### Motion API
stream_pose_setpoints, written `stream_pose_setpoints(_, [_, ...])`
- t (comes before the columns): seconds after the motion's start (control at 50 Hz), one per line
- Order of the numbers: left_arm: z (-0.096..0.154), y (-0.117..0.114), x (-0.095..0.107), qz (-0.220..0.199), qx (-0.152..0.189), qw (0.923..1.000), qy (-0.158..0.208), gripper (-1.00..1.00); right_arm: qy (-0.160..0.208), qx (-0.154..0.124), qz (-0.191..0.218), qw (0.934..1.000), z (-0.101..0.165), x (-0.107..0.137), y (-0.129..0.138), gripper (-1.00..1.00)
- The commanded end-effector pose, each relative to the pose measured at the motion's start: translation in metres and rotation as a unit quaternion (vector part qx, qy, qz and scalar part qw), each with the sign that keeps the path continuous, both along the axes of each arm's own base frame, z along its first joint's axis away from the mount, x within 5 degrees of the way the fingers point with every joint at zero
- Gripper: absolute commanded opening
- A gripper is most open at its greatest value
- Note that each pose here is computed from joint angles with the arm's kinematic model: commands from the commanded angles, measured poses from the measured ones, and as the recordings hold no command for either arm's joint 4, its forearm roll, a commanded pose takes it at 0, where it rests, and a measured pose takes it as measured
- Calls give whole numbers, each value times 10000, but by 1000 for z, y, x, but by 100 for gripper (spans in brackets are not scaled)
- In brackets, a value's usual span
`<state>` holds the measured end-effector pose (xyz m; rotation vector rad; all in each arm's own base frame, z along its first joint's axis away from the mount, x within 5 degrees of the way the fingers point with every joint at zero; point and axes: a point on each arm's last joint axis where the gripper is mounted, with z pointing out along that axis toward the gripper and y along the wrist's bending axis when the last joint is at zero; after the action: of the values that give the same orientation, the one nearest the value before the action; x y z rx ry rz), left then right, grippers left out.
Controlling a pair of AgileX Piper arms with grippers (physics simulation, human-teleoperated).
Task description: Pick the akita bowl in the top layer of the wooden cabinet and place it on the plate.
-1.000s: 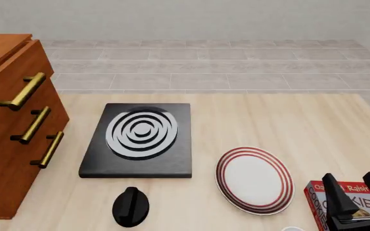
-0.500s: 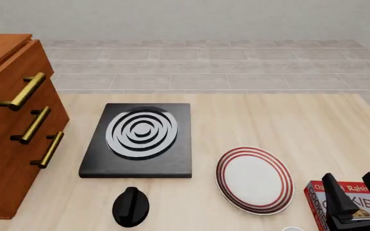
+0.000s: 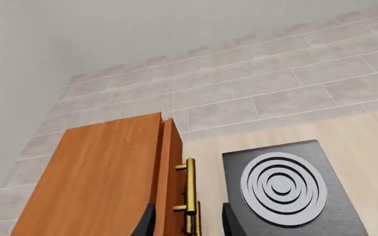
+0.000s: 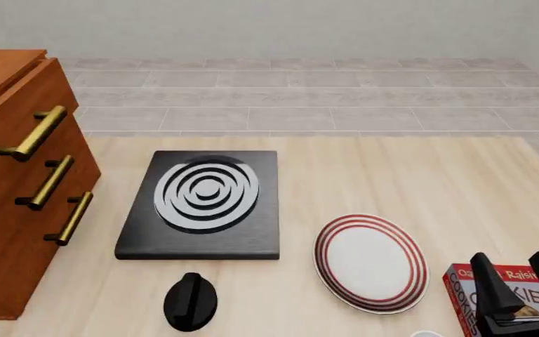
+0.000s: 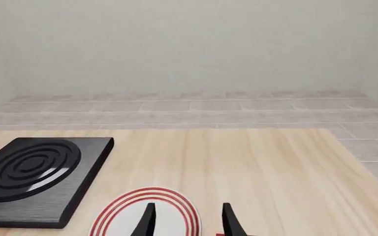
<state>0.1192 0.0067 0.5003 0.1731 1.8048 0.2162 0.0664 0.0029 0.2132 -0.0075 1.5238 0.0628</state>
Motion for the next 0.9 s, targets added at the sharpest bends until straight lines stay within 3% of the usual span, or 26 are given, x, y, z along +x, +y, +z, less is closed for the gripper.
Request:
stream_pose_setpoints(0.02, [-2,3,20,138,-244,9981,542,100,-15,0,-10,10000,0,-1,0,100])
stream_pose_setpoints(0.06, [-8,8,28,308,-313,9963,732,100,-16,1,-6,10000,0,-2,0,100])
stream_pose_setpoints(0.14, [-10,14,30,454,-176,9959,758,100,-8,5,1,10000,-1,-3,0,100])
stream_pose_setpoints(0.36, [-22,25,48,698,-245,9918,1044,100,-5,4,-10,10000,0,-1,0,100])
stream_pose_setpoints(0.9, [-66,33,71,720,-126,9857,1519,100,16,-31,-9,10000,-1,-1,0,100])
